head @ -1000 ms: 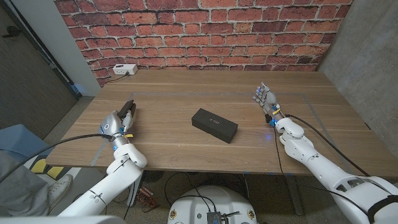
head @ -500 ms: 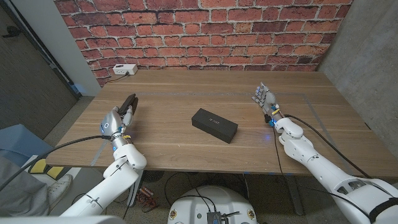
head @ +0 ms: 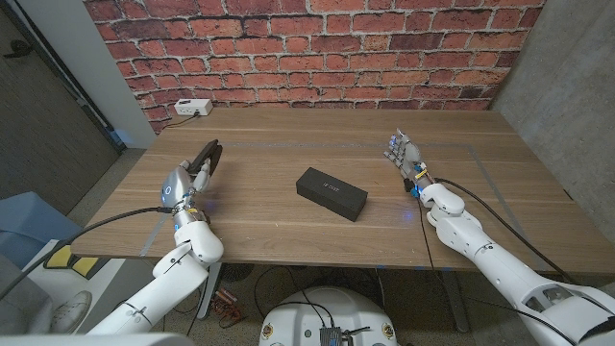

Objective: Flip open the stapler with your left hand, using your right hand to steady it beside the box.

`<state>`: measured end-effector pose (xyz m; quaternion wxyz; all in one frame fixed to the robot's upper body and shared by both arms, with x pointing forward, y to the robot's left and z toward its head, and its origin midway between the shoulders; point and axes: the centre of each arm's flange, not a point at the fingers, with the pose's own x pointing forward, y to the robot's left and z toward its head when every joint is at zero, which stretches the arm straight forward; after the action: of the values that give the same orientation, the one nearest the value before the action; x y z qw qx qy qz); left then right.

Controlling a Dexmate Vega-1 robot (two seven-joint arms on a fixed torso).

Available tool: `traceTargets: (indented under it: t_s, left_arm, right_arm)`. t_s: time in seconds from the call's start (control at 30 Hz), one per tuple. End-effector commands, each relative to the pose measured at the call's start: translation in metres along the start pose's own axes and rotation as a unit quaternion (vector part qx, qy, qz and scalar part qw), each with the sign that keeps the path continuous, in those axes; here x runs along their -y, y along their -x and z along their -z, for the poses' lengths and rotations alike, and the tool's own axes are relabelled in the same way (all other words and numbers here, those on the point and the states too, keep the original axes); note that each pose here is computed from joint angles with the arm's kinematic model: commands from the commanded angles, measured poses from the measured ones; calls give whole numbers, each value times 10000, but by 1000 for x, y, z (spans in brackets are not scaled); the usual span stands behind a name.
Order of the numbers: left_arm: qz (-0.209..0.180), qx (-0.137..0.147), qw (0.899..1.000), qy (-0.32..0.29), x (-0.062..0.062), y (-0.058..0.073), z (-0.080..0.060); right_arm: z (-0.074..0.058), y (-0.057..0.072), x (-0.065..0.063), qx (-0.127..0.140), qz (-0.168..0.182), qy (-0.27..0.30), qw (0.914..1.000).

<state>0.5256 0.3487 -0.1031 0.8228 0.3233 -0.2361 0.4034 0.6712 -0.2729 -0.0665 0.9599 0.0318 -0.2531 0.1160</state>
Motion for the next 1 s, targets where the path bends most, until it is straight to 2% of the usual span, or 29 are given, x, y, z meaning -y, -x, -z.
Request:
traceTargets:
  t_s: [0.03,0.27,0.43,0.63,0.67,0.83,1.0]
  left_arm:
    - [277,354,9977,506,8,2,-12]
    - [401,536,9941,851,11,4,-22]
    - [449,527,9911,1135,13,4,-27]
    - [664,478,9825,1675,15,2,-33]
    - [744,485,9791,1828,16,1,-36]
    - [856,549,9752,1966,21,2,-42]
    - [1080,573,9689,2150,31,3,-53]
  right_arm:
    - [-13,6,-3,141,-174,-7,9997]
    - [-15,11,0,147,-197,-69,9997]
    - [-16,14,0,192,-249,-98,9995]
    - [-19,16,2,271,-322,-90,9991]
    - [-21,17,4,303,-330,-103,9989]
    - [-23,18,9,344,-392,-78,9986]
    - [-25,22,20,361,-393,-63,9986]
